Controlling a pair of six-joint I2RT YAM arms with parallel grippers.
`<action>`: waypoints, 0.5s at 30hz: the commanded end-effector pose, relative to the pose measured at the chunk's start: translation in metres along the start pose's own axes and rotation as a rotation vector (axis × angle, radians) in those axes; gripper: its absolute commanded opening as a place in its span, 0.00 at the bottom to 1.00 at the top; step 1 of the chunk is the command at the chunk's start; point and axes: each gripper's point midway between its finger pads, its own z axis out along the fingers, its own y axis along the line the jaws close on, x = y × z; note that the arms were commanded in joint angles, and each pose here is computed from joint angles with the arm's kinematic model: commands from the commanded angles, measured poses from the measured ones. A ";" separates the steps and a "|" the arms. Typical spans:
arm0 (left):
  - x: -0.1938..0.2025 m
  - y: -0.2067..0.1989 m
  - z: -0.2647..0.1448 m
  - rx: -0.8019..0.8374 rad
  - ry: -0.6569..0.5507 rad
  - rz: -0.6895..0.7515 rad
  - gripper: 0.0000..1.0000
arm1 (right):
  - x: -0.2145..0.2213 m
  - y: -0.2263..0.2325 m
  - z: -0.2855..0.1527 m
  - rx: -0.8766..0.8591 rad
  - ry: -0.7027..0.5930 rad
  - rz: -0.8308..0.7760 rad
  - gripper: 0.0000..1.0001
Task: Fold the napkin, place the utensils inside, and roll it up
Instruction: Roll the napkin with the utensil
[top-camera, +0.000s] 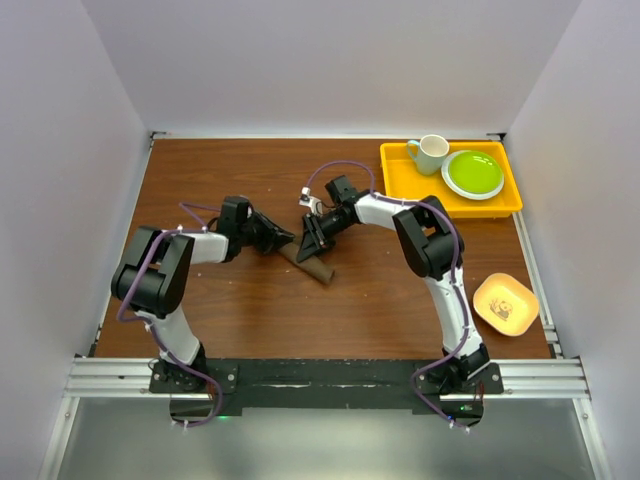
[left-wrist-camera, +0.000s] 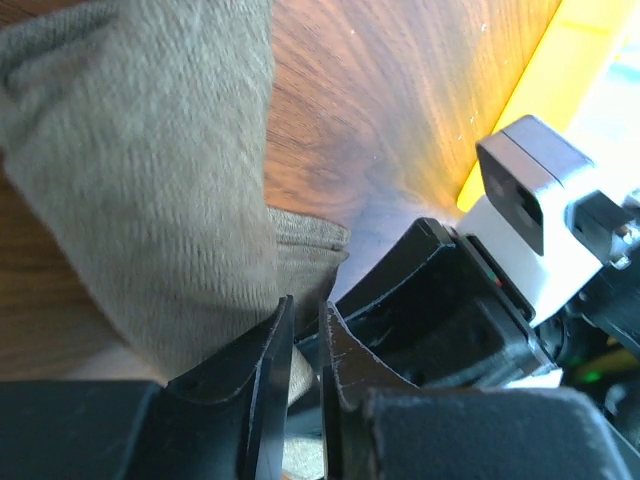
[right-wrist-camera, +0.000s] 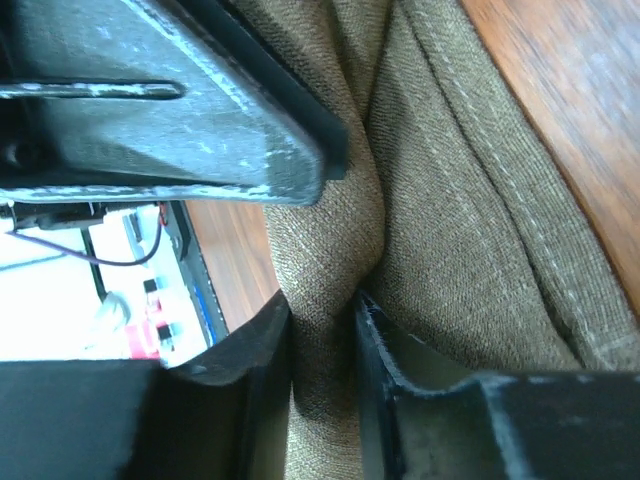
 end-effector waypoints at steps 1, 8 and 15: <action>-0.002 0.001 0.003 0.031 0.007 -0.003 0.21 | 0.011 -0.016 -0.019 0.210 -0.010 0.034 0.42; -0.001 0.011 0.004 -0.006 0.025 0.002 0.20 | -0.004 0.000 -0.056 0.457 -0.098 -0.204 0.64; -0.001 0.017 0.004 -0.029 0.039 -0.004 0.20 | -0.007 0.009 -0.054 0.855 -0.056 -0.591 0.72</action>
